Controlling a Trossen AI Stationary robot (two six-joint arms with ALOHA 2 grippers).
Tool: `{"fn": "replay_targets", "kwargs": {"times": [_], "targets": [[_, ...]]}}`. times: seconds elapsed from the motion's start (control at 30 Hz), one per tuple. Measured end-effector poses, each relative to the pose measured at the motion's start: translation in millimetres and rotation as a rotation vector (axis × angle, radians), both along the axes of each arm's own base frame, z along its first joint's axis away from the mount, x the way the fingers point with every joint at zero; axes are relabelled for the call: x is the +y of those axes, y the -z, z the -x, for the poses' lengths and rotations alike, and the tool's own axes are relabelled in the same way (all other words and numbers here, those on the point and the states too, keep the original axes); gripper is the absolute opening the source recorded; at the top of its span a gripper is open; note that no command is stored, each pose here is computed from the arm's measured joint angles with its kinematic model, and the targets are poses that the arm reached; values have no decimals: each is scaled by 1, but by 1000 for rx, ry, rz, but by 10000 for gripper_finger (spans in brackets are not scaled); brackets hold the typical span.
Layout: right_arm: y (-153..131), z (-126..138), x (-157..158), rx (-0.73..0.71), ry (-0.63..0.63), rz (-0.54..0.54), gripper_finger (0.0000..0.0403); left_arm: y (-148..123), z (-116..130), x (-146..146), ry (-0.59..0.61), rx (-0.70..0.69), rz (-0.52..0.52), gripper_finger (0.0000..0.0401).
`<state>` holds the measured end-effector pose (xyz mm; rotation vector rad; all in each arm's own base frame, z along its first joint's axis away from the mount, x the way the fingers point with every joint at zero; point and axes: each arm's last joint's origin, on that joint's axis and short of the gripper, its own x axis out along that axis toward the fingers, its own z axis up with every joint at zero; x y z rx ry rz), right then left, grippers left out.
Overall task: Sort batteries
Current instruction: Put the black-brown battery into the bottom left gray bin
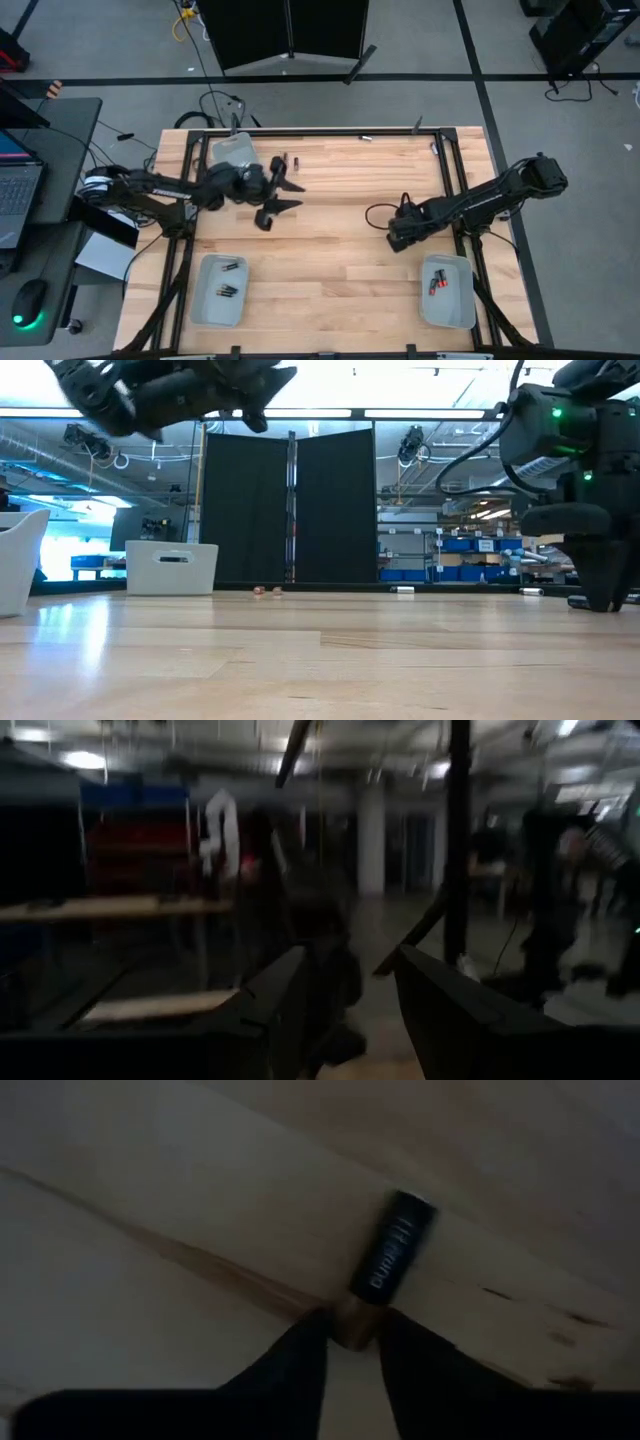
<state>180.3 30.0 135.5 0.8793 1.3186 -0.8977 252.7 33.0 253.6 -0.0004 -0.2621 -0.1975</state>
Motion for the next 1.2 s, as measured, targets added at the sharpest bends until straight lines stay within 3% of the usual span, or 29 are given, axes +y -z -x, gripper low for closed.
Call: {"fn": "replay_targets", "kwargs": {"times": [0.13,0.27,0.43,0.63,0.87,1.2], "targets": [[-1,-3,3,-31,-87,28,54,17,24,-12,11,-128,55,163],[-7,-19,5,-176,-188,99,53,30,40,-14,-17,-171,108,163],[-24,-56,11,-576,-432,205,53,33,41,-14,-20,-144,172,163],[-60,-86,16,-1002,-669,455,53,37,39,-14,-47,-96,227,163],[-78,-93,17,-1147,-827,679,53,29,2,-29,-65,42,221,163],[-84,-95,19,-1186,-895,779,53,25,-54,-43,8,132,163,184]]}}
